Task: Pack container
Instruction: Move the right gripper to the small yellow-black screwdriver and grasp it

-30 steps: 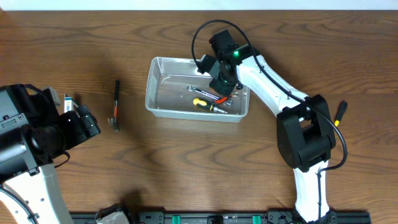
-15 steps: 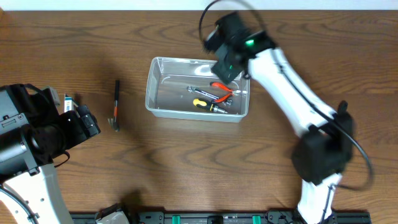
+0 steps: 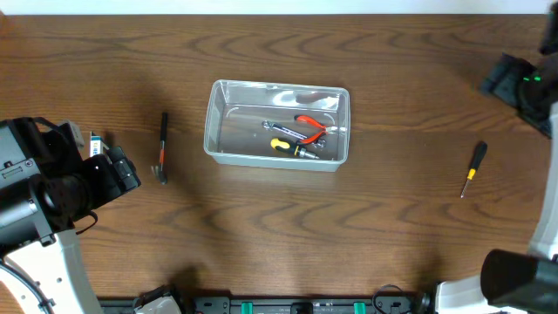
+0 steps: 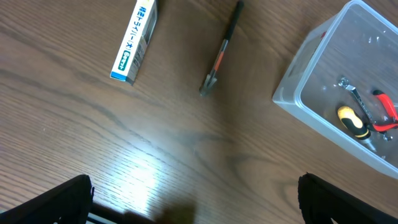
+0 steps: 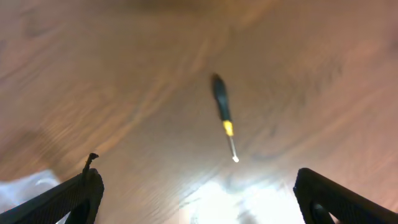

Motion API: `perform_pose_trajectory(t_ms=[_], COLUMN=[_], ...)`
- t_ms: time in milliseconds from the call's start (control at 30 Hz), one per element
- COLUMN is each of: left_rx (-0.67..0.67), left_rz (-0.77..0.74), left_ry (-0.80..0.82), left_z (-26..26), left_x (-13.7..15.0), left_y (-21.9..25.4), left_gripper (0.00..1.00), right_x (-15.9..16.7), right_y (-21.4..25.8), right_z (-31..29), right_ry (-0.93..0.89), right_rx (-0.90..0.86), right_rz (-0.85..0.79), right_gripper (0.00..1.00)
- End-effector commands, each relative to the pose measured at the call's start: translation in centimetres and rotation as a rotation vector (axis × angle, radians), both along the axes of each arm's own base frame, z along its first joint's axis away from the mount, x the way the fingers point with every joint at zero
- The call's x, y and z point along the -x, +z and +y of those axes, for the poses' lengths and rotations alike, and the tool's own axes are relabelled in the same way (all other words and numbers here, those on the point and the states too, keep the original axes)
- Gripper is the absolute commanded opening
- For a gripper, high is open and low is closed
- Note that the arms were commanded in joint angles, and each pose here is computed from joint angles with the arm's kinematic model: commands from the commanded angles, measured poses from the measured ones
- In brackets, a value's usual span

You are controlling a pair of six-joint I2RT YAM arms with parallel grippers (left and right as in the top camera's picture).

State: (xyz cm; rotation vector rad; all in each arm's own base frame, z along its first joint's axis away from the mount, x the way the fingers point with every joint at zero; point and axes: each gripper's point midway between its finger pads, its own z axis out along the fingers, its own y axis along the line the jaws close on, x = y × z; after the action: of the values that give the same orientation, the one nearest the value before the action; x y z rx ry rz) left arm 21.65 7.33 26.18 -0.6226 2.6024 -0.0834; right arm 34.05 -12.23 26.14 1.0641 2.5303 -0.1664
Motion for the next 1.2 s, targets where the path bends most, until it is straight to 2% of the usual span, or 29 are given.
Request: perform_pose_trajectory(t_ms=[0,100,300,767,1167], left_rx=[-0.010,-0.010,-0.009,-0.006,-0.006], left_rz=[-0.011,-0.011,-0.011,-0.004,-0.005], left_ry=[-0.009,-0.009,-0.009,-0.009,-0.009], left_z=[0.1,0.1,0.1,0.0,0.0], left_x=[0.0,0.0,0.0,0.2,0.1], left_y=[0.4,0.4,0.4,0.4,0.4], left_gripper=[0.98,0.98,0.98,0.98,0.98], right_x=[1.5,2.7,3.2,1.6,0.2], right_y=[-3.8,-7.4,-13.8,-21.9,-25.8], right_z=[-1.7,-3.4,-5.4,-5.0,-4.9], right_ry=[-0.127,-0.171,-0.134,0.046,0.141], right_rx=[-0.120,-0.140,-0.137,-0.218,-0.216], right_rz=[0.059,0.108,0.134,0.244,0.276], right_gripper=[0.99,0.99,0.99,0.99,0.99])
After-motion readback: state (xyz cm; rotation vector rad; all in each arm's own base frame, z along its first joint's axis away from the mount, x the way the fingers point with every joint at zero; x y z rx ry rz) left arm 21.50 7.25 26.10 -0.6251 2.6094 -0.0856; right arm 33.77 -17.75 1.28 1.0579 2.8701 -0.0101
